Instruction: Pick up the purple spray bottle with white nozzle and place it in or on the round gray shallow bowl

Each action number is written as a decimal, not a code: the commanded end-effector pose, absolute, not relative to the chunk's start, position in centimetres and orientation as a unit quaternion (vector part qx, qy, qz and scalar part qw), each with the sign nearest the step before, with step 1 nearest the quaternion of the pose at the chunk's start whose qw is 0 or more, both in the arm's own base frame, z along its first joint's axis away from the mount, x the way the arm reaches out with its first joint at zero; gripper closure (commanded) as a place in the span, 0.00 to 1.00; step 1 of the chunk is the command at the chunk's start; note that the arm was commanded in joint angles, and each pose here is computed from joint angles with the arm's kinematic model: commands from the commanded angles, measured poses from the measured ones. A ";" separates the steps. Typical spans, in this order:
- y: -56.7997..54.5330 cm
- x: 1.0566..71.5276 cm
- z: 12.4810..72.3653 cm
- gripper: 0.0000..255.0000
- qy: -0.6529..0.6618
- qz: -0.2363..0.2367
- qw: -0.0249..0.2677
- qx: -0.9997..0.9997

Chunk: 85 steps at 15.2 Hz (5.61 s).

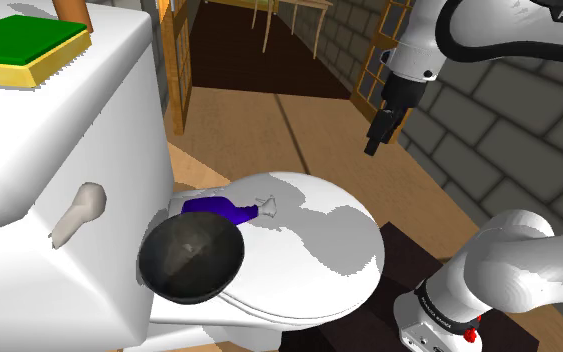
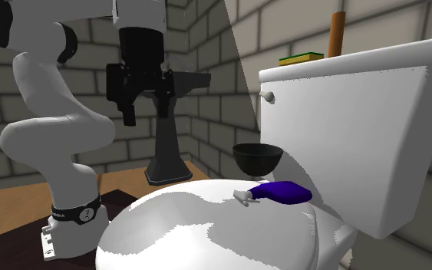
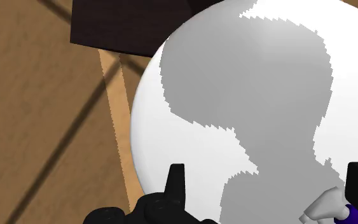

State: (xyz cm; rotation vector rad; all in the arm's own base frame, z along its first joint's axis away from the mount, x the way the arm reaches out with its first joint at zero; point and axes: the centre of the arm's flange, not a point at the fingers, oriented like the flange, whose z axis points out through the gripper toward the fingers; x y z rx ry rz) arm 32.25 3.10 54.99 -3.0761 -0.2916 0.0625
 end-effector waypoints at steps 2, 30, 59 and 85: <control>3.9 33.2 54.4 0.00 -0.108 0.023 0.025 -0.994; 32.0 48.3 35.7 0.00 -0.447 0.082 0.002 -0.891; 31.8 47.8 34.9 1.00 -0.447 0.082 0.002 -0.891; 31.8 47.8 48.7 1.00 -0.447 0.082 0.002 -0.891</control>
